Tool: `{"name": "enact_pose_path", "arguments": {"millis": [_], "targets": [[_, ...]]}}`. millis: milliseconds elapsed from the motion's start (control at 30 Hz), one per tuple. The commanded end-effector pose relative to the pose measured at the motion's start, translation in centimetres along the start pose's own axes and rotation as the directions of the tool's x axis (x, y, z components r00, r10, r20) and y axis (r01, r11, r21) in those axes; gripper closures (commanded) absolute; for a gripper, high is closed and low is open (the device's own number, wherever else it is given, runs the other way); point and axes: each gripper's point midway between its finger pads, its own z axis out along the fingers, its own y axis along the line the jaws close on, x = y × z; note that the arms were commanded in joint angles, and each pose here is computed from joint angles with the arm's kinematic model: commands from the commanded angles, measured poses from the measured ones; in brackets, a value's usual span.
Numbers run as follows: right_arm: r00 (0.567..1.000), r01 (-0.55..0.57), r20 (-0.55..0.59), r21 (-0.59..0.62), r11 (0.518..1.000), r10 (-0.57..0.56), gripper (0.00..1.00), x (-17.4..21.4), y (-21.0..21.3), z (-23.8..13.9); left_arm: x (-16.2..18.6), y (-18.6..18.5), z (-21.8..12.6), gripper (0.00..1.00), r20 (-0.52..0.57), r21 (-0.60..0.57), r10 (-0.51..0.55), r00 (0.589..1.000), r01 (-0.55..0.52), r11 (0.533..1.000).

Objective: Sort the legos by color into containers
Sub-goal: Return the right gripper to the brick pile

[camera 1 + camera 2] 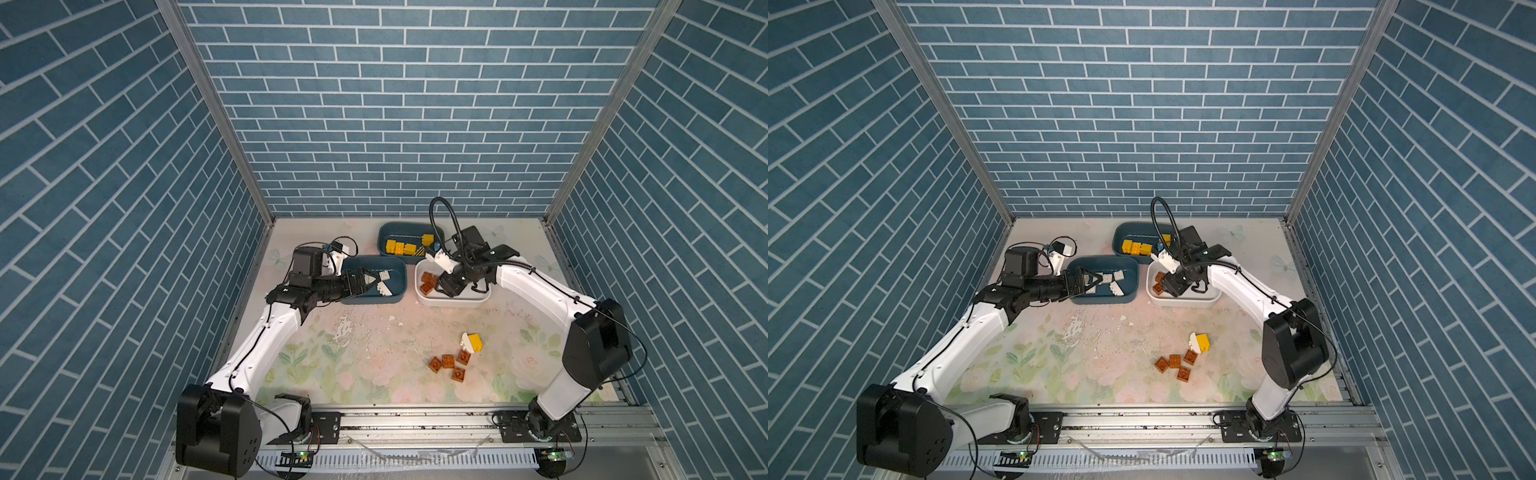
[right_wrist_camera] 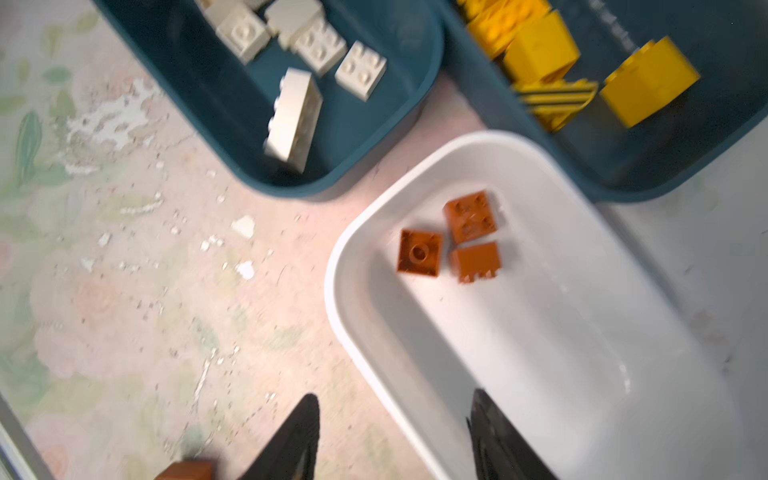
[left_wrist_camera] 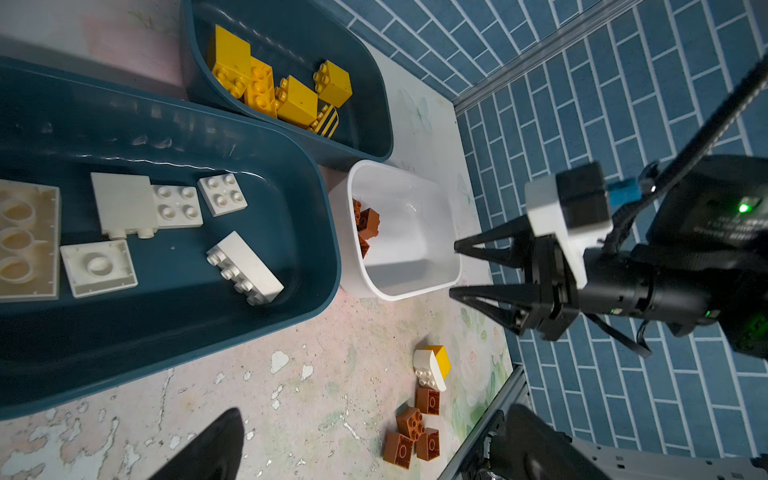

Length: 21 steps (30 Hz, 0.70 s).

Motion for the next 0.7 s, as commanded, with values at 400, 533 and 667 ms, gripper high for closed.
{"name": "enact_pose_path", "arguments": {"millis": [400,533,667], "targets": [[0.992,-0.007,-0.129,-0.024,1.0,0.004,0.39,7.9,11.9,2.5,0.9,0.7,0.4,0.0,-0.049,-0.001,-0.005,0.999,0.005,1.0],[0.985,0.002,-0.175,-0.004,1.0,-0.003,0.39,9.2,13.3,3.9,1.3,0.8,0.2,0.0,-0.049,-0.005,-0.009,0.999,0.008,1.0],[0.976,0.005,-0.219,0.012,1.0,-0.002,0.39,10.3,13.6,4.9,1.7,1.0,0.2,0.0,-0.058,-0.007,-0.014,0.998,0.013,1.0]]}}
